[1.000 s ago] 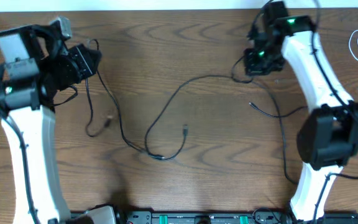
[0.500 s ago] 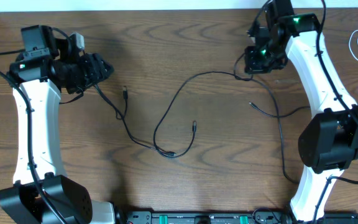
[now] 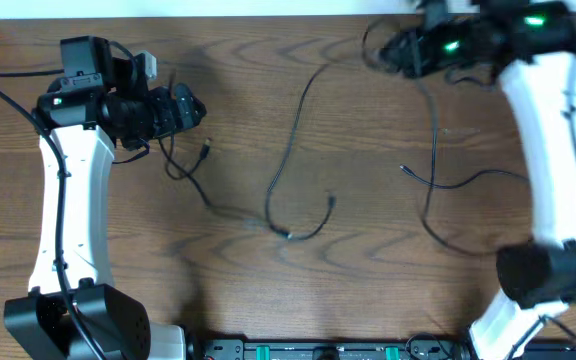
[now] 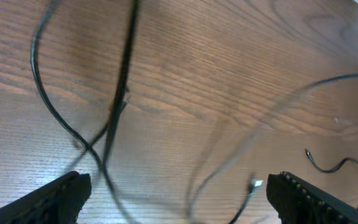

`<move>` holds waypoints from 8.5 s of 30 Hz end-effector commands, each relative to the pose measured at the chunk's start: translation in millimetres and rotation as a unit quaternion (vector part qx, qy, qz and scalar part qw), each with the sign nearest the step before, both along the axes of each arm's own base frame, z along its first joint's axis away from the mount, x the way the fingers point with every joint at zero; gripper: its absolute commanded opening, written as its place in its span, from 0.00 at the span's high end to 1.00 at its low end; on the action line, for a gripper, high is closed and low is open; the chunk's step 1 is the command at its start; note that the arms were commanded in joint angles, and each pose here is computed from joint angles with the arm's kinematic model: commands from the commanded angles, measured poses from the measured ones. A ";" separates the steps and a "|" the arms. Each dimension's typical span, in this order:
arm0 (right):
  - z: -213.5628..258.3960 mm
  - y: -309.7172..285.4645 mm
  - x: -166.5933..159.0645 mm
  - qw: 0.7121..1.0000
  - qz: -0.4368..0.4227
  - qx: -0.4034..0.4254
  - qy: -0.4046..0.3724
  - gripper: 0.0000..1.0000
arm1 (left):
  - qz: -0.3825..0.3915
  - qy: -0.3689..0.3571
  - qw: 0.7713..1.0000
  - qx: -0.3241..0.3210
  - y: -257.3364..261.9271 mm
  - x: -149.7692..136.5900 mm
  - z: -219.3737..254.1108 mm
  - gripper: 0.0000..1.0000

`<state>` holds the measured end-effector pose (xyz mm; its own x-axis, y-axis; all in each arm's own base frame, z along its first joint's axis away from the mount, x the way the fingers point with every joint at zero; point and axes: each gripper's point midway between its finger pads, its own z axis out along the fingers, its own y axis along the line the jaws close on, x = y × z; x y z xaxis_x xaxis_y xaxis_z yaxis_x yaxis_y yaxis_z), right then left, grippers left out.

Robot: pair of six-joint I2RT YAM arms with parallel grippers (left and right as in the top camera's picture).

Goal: Untangle cables

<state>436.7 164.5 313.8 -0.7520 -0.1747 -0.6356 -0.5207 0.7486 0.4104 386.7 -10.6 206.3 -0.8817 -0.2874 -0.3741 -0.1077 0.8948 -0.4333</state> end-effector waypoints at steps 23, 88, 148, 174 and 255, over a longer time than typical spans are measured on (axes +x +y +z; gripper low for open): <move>68.0 -2.0 -62.7 0.998 0.030 0.038 -0.033 0.99 | -0.194 -0.142 0.966 -0.098 -120.7 17.1 56.1 0.05; 46.3 75.4 -129.0 0.946 0.303 0.087 -0.072 0.99 | -0.419 -0.287 0.818 -0.271 -232.8 -27.3 146.8 0.23; 10.9 11.7 -63.4 0.994 0.092 -0.056 -0.025 0.46 | -0.396 -0.241 0.828 -0.316 -247.3 -24.2 149.0 0.93; -2.0 29.4 -56.1 0.993 -0.082 -0.065 0.064 0.43 | -0.131 -0.065 0.941 -0.305 -219.6 16.7 98.3 0.93; -84.4 46.2 21.7 0.988 -0.120 -0.056 0.079 0.48 | -0.196 -0.051 0.917 -0.343 -223.4 -3.4 108.5 0.92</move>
